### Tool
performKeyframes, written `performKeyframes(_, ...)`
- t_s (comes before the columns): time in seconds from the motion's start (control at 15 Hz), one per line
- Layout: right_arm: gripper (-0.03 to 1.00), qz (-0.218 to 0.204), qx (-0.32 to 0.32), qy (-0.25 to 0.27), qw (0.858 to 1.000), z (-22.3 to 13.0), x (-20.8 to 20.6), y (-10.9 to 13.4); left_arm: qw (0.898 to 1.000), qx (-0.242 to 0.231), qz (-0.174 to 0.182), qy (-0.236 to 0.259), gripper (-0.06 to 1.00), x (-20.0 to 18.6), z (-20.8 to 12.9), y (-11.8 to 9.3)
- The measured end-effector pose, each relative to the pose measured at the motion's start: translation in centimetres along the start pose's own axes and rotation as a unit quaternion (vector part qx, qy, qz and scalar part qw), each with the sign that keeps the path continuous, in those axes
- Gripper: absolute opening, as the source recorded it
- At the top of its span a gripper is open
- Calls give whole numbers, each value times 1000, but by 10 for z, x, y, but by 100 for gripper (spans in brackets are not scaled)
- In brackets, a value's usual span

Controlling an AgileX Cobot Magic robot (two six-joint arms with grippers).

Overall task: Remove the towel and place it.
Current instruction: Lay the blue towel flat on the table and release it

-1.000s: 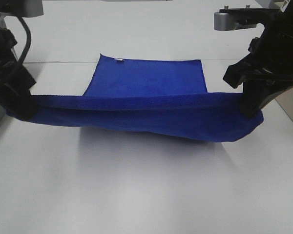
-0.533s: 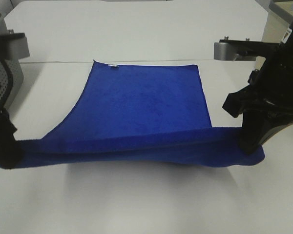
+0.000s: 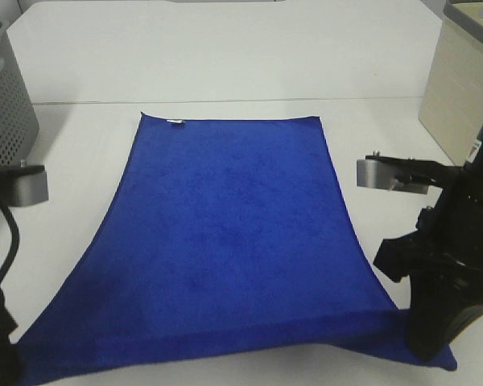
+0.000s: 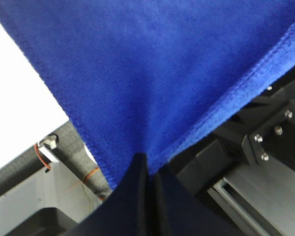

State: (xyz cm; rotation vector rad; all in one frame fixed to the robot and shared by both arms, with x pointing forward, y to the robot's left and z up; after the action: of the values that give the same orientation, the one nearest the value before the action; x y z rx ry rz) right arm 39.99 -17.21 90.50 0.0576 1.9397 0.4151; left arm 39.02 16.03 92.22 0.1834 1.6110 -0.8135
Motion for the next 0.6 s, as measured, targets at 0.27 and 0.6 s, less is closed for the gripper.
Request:
performKeyframes(0.27, 2, 9, 26, 55, 998, -26, 27, -8, 999, 13, -19, 28, 0, 15, -11, -14)
performKeyframes(0.6, 2, 13, 32, 77, 996, -35, 36, -10, 994, -9, -39, 104, 0, 46, -11, -3)
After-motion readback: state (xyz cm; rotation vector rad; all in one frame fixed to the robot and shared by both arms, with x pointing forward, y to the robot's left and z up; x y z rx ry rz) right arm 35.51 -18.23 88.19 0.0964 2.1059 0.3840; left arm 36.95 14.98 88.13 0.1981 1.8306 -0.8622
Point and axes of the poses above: a point on each arm's last joint axis where the gripper is mounted, x pointing out along that axis toward the gripper, y along the wrist's bending axis when the last joint is at zero, z = x × y, the point moved 8 cm from there along x, pointing out along that axis toward the gripper, and after that the axes turned 10 degrees about x, right-handed, at the moved point
